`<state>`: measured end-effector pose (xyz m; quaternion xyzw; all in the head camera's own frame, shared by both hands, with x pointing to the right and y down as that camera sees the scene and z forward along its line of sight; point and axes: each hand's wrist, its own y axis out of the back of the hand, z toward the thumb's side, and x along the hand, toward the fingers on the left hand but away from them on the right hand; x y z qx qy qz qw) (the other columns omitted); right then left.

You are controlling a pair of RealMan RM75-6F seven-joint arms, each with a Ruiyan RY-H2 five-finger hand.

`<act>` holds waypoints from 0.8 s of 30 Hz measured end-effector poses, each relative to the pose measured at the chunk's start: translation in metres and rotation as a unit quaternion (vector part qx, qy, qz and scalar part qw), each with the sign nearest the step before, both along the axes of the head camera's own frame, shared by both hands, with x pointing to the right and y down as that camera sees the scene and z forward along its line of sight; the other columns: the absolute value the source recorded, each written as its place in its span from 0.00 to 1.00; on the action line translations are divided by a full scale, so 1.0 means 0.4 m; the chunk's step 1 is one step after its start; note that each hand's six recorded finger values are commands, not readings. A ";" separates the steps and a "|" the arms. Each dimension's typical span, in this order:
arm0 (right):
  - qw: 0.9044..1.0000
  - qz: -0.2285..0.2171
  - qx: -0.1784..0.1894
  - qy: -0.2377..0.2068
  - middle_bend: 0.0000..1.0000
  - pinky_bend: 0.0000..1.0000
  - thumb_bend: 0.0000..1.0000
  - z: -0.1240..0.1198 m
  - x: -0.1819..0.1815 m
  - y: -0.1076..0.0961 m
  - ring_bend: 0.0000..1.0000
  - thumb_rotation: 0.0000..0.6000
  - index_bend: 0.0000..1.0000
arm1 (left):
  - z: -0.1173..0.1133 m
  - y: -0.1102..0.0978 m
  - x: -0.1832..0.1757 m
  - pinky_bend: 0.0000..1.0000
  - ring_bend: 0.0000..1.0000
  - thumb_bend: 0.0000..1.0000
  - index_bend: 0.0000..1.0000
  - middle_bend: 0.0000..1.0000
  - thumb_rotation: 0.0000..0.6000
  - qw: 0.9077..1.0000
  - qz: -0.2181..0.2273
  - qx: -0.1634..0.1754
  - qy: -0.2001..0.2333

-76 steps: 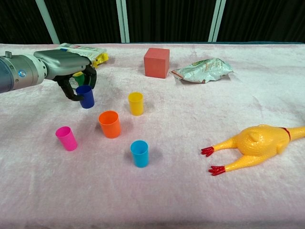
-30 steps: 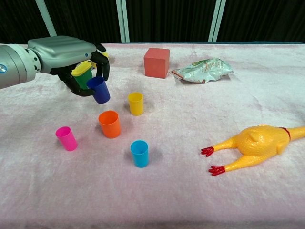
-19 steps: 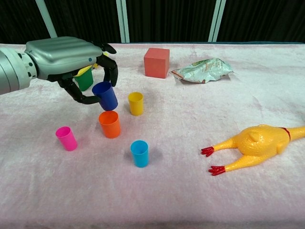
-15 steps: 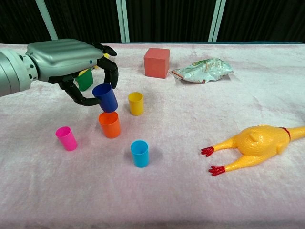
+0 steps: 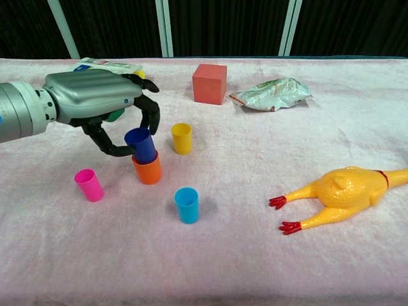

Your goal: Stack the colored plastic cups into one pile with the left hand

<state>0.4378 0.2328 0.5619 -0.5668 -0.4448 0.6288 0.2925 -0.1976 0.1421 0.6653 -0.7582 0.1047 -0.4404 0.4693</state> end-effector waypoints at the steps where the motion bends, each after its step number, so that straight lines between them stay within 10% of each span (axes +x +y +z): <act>1: 1.000 0.001 0.000 0.000 0.02 0.17 0.19 0.000 0.000 0.000 0.11 1.00 0.00 | 0.006 0.000 0.002 0.00 0.03 0.32 0.39 0.42 1.00 1.000 0.002 0.002 -0.003; 11: 1.000 0.002 0.000 0.000 0.02 0.16 0.19 -0.001 0.002 0.000 0.11 1.00 0.00 | 0.038 0.011 0.012 0.00 0.00 0.18 0.11 0.17 1.00 1.000 0.014 -0.008 -0.020; 24: 1.000 0.006 -0.001 -0.003 0.02 0.16 0.19 -0.001 0.003 0.000 0.11 1.00 0.00 | -0.006 -0.047 0.030 0.00 0.00 0.18 0.11 0.18 1.00 1.000 -0.017 -0.001 0.016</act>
